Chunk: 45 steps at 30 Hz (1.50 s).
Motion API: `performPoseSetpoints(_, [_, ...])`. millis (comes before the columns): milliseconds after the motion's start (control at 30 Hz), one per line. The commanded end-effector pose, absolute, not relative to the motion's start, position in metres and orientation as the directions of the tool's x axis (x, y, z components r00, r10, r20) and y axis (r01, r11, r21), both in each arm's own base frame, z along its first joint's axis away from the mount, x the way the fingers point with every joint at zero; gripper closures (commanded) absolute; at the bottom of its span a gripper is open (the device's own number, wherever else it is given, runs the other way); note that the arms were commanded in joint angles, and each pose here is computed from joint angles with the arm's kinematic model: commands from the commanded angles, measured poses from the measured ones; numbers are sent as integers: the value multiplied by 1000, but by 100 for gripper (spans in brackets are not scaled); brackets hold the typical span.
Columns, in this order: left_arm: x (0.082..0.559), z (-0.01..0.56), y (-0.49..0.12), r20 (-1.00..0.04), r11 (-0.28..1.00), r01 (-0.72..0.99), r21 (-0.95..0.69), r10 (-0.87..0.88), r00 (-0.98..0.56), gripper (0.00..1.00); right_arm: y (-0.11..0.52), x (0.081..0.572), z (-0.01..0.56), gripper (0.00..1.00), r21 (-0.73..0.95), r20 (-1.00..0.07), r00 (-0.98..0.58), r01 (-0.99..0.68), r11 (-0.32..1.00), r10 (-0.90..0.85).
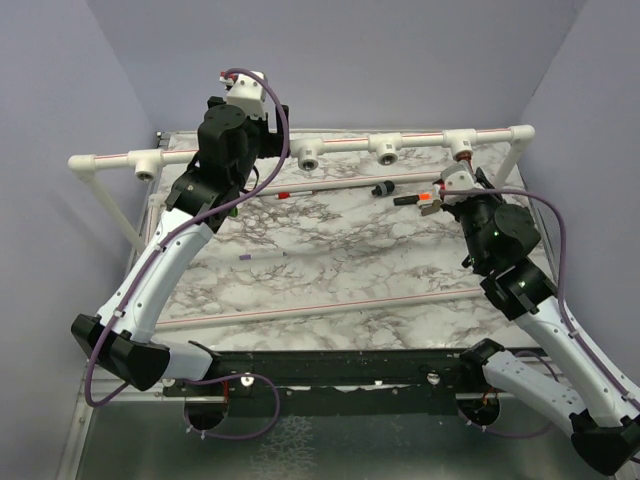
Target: Install the water faucets
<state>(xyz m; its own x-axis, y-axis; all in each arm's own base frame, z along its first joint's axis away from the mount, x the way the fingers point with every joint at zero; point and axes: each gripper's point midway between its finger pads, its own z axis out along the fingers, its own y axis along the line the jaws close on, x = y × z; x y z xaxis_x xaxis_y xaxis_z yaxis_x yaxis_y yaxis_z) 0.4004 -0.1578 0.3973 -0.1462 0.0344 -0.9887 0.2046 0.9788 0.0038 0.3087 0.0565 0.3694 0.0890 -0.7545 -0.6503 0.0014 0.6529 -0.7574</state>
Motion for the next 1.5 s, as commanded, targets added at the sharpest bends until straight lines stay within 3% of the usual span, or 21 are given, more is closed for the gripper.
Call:
performPoseSetpoints(0, [382,295,-182,-880,938,342,62,213,-424,9,81,309,357,100,-377,-926,75,-91,922,-371])
performPoseSetpoints(267, [380,295,-181,-882,938,341,62,211,-421,9,107,304,366,99,39,-997,61,-173,984,50])
performPoseSetpoints(600, [378,299,-183,-886,936,347,58,208,-414,9,113,286,390,100,445,-888,29,-197,874,459])
performPoseSetpoints(767, [377,300,-183,-887,936,348,56,207,-412,9,111,281,400,100,507,-853,27,-194,840,521])
performPoseSetpoints(1000, [375,300,-182,-888,936,348,56,207,-412,9,111,281,402,98,451,-885,31,-200,870,465])
performPoseSetpoints(1233, [376,299,-183,-887,935,349,57,208,-413,8,107,275,411,56,375,-918,51,-213,902,394])
performPoseSetpoints(1467, [378,296,-185,-883,934,353,56,212,-419,8,101,267,428,26,279,-947,98,-232,932,307])
